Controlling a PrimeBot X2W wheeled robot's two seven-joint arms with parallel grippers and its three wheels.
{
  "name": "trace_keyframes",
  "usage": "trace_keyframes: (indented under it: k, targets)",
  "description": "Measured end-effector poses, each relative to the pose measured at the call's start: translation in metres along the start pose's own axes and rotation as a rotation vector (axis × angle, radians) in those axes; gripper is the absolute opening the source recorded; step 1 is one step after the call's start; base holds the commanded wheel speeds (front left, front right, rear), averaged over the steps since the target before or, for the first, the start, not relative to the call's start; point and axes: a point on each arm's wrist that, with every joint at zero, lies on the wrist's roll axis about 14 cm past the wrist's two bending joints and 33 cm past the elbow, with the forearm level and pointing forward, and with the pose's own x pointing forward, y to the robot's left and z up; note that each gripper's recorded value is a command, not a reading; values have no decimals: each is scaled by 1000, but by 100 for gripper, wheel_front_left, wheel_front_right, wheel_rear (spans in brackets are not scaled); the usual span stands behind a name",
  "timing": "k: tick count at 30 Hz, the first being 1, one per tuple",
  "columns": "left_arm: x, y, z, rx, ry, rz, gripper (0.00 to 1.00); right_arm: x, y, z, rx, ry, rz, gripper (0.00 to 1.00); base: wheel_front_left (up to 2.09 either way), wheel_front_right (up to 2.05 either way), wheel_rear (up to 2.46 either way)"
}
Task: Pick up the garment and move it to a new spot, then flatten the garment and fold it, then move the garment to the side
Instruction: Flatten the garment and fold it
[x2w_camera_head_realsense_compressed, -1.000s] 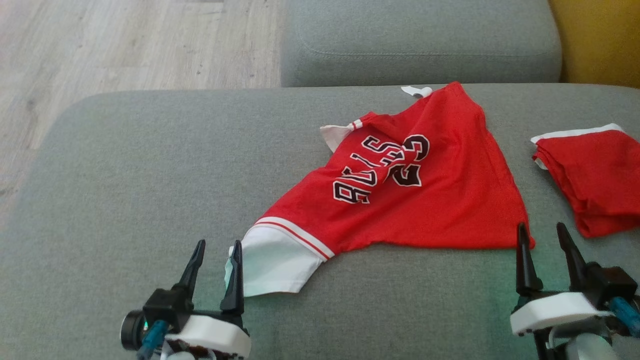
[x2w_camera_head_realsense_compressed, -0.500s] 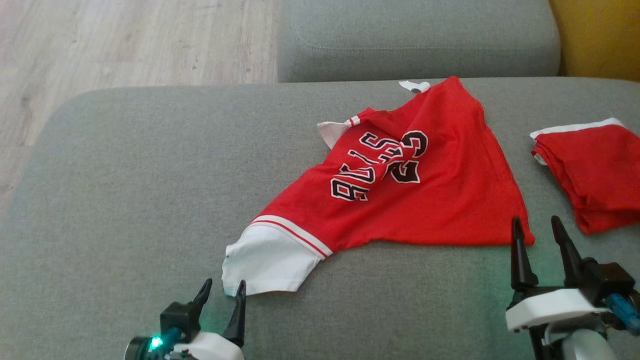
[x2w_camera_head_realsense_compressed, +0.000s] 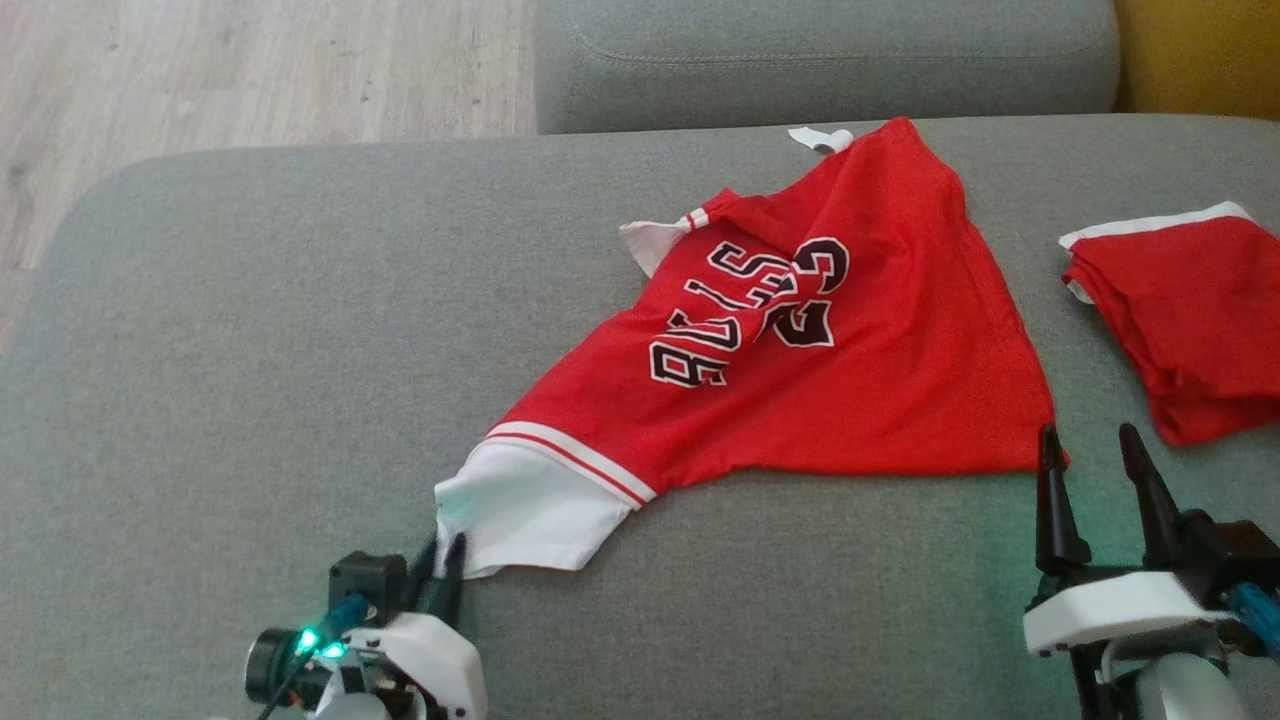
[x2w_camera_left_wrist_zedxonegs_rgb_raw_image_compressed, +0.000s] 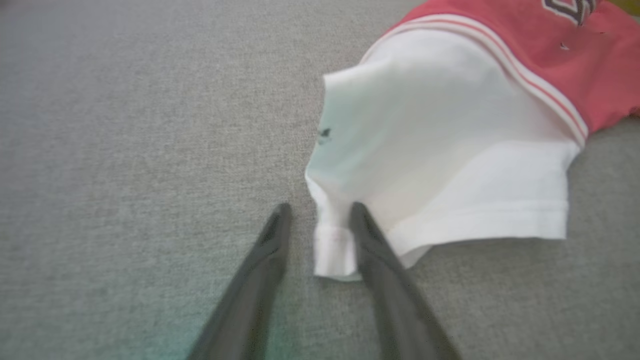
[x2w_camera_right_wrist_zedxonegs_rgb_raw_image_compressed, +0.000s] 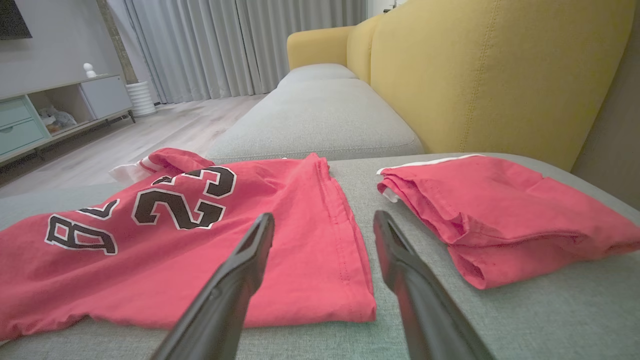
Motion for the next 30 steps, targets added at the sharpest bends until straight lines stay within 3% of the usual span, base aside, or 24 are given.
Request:
trace_keyframes:
  k: [6, 13, 20, 28, 29, 30]
  targets:
    - [-3, -2, 4, -15, -19, -19, 0, 4, -3, -12, -22, 70, -8, 100, 0, 0, 0]
    - [-14, 5, 62, -11, -254, -2, 0, 13, -16, -38, -24, 213, -50, 100, 0, 0, 0]
    - [-27, 5, 97, -13, -387, 8, 0, 22, -20, -69, 8, 365, -81, 100, 0, 0, 0]
    - [-35, 0, 101, -12, -417, 4, 0, 31, -15, -87, 29, 433, -86, 100, 0, 0, 0]
    - [-35, 0, 101, -11, -416, 3, 0, 33, -14, -88, 34, 434, -85, 82, 0, 0, 0]
    - [-35, 0, 101, -10, -412, 5, 0, 35, -13, -88, 33, 437, -82, 32, 0, 0, 0]
